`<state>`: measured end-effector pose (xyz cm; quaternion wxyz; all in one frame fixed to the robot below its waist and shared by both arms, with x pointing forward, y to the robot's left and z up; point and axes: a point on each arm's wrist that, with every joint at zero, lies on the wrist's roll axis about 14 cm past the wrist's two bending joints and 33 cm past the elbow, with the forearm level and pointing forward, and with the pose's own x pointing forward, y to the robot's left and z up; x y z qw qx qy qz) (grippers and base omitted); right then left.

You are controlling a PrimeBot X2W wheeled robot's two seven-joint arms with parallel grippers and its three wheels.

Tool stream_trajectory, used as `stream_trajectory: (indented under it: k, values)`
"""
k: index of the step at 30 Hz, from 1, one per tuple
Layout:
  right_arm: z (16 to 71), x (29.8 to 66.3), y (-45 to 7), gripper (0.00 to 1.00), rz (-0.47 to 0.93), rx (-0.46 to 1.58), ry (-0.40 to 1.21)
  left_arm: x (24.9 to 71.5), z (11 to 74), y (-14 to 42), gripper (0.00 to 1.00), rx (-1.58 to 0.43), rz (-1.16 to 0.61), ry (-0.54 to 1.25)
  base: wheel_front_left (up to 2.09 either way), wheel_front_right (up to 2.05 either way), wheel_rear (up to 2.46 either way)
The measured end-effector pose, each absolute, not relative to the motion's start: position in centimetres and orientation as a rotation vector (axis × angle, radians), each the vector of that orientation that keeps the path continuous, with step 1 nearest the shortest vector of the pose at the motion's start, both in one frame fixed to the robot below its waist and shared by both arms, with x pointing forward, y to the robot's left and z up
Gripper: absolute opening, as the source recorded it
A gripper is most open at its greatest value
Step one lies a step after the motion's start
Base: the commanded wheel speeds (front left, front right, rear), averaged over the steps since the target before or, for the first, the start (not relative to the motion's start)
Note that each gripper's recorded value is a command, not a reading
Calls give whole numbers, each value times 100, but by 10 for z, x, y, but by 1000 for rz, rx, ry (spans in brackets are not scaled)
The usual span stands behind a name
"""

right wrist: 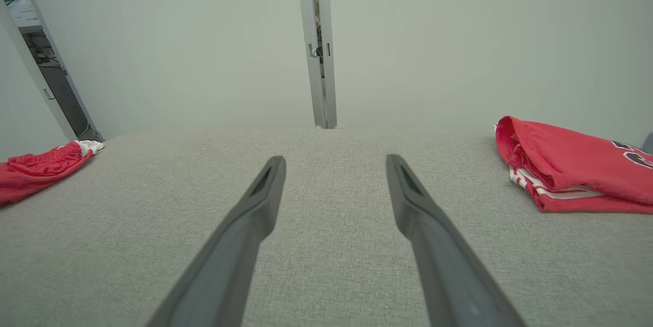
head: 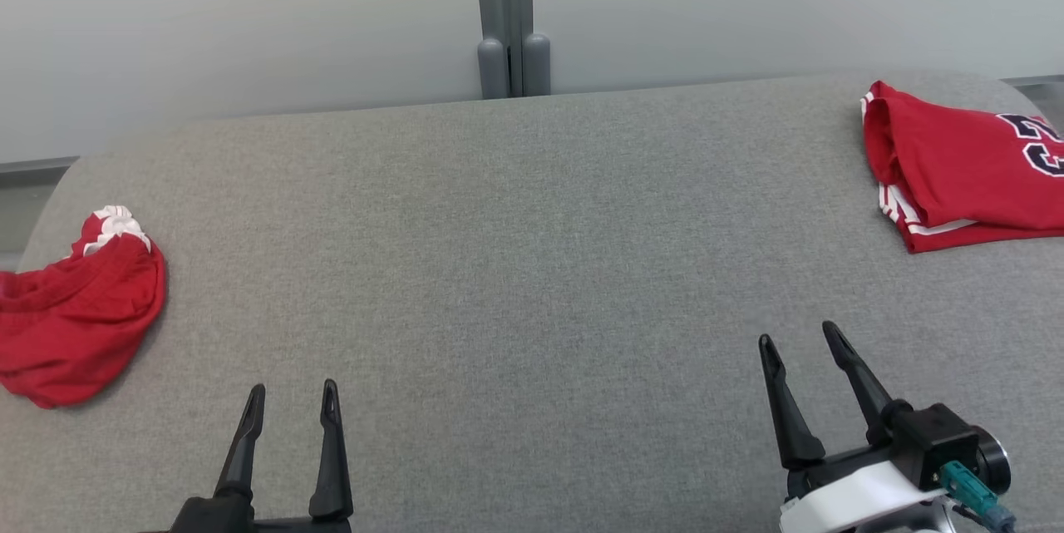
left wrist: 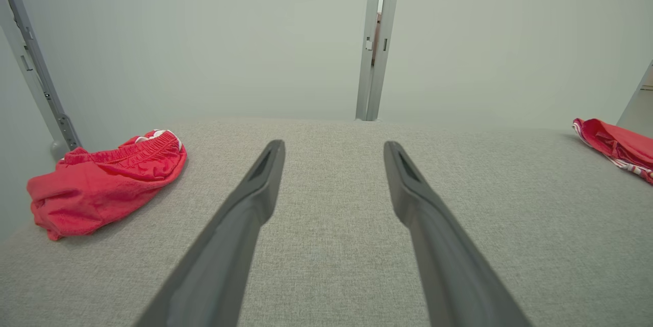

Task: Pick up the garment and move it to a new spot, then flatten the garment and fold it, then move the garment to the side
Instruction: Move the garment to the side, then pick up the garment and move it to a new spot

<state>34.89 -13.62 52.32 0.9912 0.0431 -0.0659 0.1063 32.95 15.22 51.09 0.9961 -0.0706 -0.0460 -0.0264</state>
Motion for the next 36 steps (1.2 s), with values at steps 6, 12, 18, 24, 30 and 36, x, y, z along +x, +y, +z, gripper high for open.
stream_trajectory:
  k: [6,12,18,24,30,36]
  values:
    - [518,335,-138,100,204,90,-117,323,512,151,100,-134,-58,-96,0,0,0]
    - [518,333,-134,100,217,91,-117,319,511,153,100,-129,-52,-96,0,0,0]
    - [517,332,-134,100,219,91,-115,318,509,154,100,-129,-49,-92,0,0,0]
    - [515,330,-134,100,216,91,-109,317,509,153,100,-128,-52,-90,0,0,0]
    - [511,328,-134,100,218,91,-97,317,508,152,100,-128,-55,-88,0,0,0]
    - [510,329,-133,100,222,91,-91,316,508,153,100,-128,-52,-87,0,0,0]
